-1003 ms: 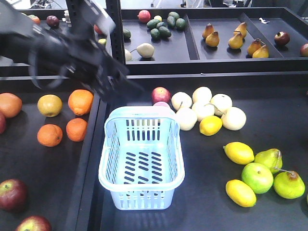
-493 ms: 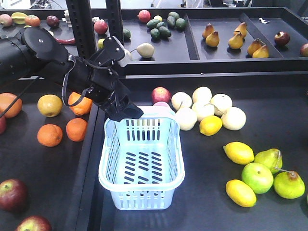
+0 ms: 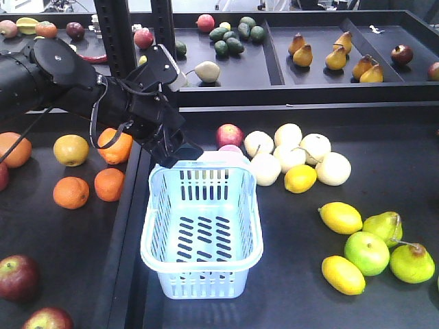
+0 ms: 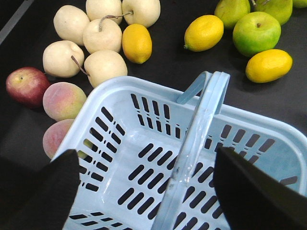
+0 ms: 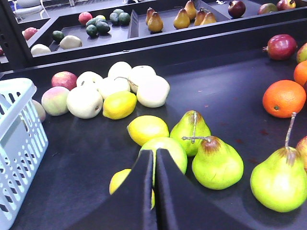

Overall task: Pick three apples into basket with both arms
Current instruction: 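Lower the left gripper and close it on the basket handle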

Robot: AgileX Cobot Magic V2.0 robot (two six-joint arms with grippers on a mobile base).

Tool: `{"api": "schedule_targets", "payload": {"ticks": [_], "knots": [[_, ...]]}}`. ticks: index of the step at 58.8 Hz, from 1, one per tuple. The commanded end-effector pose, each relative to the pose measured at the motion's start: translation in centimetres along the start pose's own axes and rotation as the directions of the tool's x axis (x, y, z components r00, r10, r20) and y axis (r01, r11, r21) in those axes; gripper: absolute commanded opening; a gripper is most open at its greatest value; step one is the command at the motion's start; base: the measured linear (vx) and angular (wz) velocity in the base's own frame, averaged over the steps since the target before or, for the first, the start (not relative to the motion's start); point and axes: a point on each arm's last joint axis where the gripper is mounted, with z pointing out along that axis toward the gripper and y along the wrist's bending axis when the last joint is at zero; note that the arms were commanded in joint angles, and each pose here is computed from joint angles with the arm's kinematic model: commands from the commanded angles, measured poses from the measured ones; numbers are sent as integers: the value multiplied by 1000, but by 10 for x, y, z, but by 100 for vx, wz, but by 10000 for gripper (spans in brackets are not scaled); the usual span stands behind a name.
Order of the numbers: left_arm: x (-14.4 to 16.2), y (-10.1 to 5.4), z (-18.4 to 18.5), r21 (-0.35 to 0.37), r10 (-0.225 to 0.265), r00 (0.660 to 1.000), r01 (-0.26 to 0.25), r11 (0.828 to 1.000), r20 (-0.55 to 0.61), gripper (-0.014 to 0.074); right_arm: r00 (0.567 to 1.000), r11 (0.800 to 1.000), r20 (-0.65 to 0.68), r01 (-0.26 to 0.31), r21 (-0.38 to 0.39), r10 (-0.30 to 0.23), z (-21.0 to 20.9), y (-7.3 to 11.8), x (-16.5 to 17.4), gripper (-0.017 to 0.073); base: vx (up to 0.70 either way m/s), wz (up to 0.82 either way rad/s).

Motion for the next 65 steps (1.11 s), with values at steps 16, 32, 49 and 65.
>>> {"api": "schedule_targets", "payload": {"ticks": [16,32,49,65], "knots": [[-4,2,9,25,-29,999,28,999,31,559,998,1000,64,16,-13,-15,1,1,-4,-5,0,0],[6,5,24,53,-51,999,51,997,-2,559,998,1000,64,16,-13,-15,1,1,-4,-5,0,0],[7,6,25,38,-54,999,54,998,3,440,998,1000,64,16,-13,-15,1,1,-4,-5,0,0],[4,3,25,73,-85,996,83,994,24,29,998,1000,64,16,-13,-15,1,1,-4,-5,0,0]]}}
